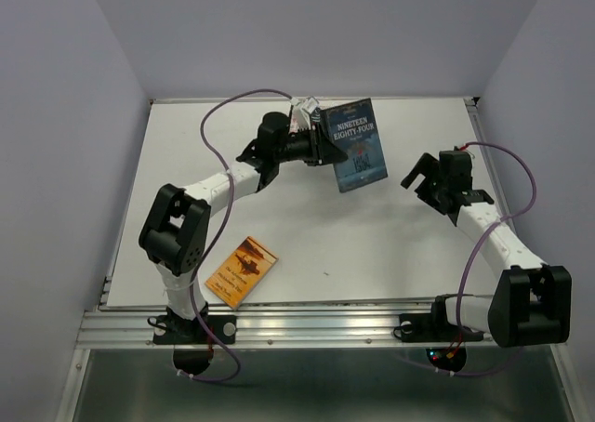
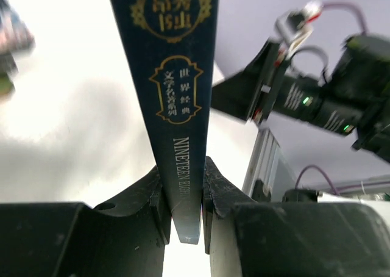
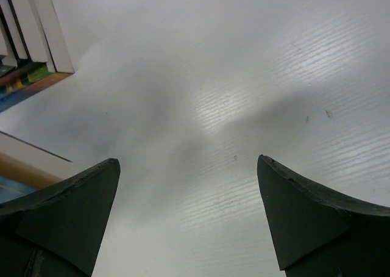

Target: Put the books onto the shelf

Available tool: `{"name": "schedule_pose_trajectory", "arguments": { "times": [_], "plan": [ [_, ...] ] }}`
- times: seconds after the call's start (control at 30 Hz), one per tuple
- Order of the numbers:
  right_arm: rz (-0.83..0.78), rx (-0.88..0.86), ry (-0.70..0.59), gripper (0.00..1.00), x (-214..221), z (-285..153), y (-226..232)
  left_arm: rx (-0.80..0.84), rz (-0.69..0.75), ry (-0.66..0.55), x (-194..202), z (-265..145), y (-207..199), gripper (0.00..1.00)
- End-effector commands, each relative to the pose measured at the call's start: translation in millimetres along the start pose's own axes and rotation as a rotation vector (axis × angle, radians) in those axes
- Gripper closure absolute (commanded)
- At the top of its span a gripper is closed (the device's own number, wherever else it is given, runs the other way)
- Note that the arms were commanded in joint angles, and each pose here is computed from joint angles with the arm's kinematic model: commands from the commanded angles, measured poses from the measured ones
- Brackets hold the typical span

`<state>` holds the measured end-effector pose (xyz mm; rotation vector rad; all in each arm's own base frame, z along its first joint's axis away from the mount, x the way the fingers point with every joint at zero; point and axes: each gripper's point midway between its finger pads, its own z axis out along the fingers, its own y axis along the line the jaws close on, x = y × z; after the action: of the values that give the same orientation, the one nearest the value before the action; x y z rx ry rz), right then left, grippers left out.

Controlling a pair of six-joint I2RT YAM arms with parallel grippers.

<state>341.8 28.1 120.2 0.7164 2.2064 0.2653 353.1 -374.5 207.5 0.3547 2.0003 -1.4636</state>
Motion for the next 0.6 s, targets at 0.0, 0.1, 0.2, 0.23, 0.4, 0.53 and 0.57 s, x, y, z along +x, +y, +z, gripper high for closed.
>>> {"name": "schedule_pose_trajectory", "arguments": {
  "times": [0.0, 0.1, 0.2, 0.23, 0.4, 0.53, 0.57],
  "plan": [
    [0.026, 0.034, -0.089, 0.00, -26, -9, 1, 0.147, 0.260, -0.225, -92, -21, -83, 1.00],
    [0.024, 0.039, -0.097, 0.00, -28, -9, 0, 0.123, 0.265, -0.275, -118, -19, -84, 1.00],
    [0.026, 0.043, -0.090, 0.00, -26, -8, 0, 0.066, 0.180, -0.334, -143, -11, -65, 1.00],
    [0.026, 0.033, -0.085, 0.00, -26, -7, 2, 0.063, 0.154, -0.364, -156, -11, -68, 1.00],
    [0.024, 0.012, -0.052, 0.00, -22, -3, 8, -0.127, -0.075, -0.506, -190, 9, 2, 1.00],
    [0.015, -0.001, -0.038, 0.00, -21, -2, 10, -0.269, -0.364, -0.668, -202, 15, 65, 1.00],
    [0.015, -0.001, -0.038, 0.00, -21, -2, 10, -0.282, -0.409, -0.681, -202, 16, 72, 1.00]
  ]
}}
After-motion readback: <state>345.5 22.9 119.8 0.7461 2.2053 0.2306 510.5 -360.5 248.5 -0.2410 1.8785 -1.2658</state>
